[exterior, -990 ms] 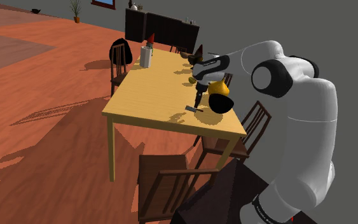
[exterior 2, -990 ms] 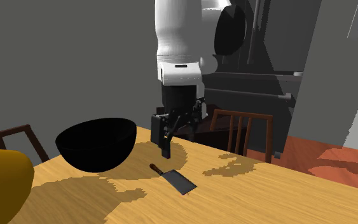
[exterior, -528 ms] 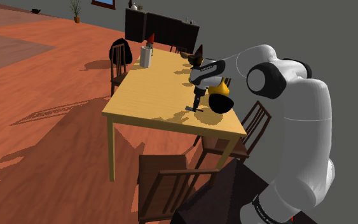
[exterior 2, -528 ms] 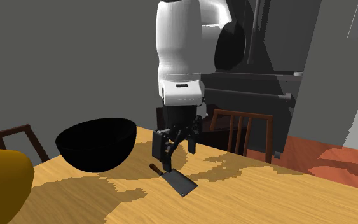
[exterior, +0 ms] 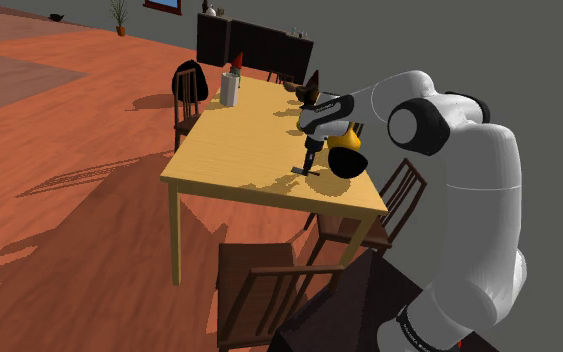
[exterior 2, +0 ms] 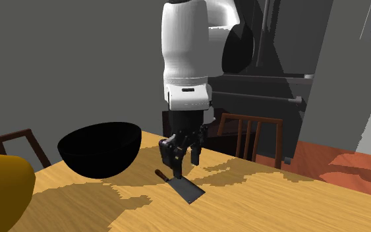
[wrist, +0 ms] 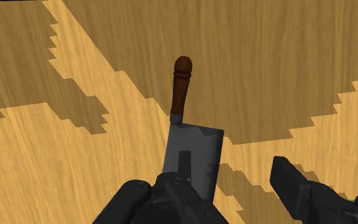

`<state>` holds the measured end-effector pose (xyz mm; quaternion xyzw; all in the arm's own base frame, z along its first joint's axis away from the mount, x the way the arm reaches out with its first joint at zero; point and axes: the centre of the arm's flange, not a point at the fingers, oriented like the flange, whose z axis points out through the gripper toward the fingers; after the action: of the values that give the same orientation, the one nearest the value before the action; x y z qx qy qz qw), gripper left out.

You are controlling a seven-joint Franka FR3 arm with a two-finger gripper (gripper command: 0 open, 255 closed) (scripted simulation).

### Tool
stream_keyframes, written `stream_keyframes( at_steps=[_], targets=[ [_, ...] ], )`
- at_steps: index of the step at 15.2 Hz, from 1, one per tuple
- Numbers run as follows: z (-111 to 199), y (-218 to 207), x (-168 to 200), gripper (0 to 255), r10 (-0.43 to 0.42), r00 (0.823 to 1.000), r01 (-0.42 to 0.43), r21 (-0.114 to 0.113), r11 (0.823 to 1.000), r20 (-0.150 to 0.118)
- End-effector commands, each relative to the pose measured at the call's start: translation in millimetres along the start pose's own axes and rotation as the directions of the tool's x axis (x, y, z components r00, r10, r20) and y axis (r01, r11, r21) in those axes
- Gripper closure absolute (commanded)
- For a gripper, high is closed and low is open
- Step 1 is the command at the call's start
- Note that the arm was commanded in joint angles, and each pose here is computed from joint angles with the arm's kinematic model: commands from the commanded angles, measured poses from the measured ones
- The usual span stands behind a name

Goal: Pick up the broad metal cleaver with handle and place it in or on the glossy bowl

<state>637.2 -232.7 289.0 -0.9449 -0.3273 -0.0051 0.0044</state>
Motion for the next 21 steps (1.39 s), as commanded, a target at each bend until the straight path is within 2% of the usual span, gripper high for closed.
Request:
stream_keyframes(
  at_steps=[1, 9, 10, 12, 13, 21],
  targets=[
    [0.0, 0.0, 0.0, 255, 0.0, 1.0, 0.0, 0.0, 1.0, 0.0],
    [0.0, 0.0, 0.0, 255, 0.0, 1.0, 0.0, 0.0, 1.0, 0.0],
    [0.0, 0.0, 0.0, 0, 0.0, 1.0, 0.0, 0.0, 1.0, 0.0],
    [-11.7, 15.9, -7.0, 0, 0.057, 0.997, -0.056, -0.02, 0.998, 0.047],
    [-14.9, 20.0, -8.9, 0, 0.072, 0.996, -0.071, -0.026, 0.997, 0.06],
    [25.0, 20.9, -11.4, 0, 0.072, 0.996, -0.071, -0.026, 0.997, 0.06]
  ],
)
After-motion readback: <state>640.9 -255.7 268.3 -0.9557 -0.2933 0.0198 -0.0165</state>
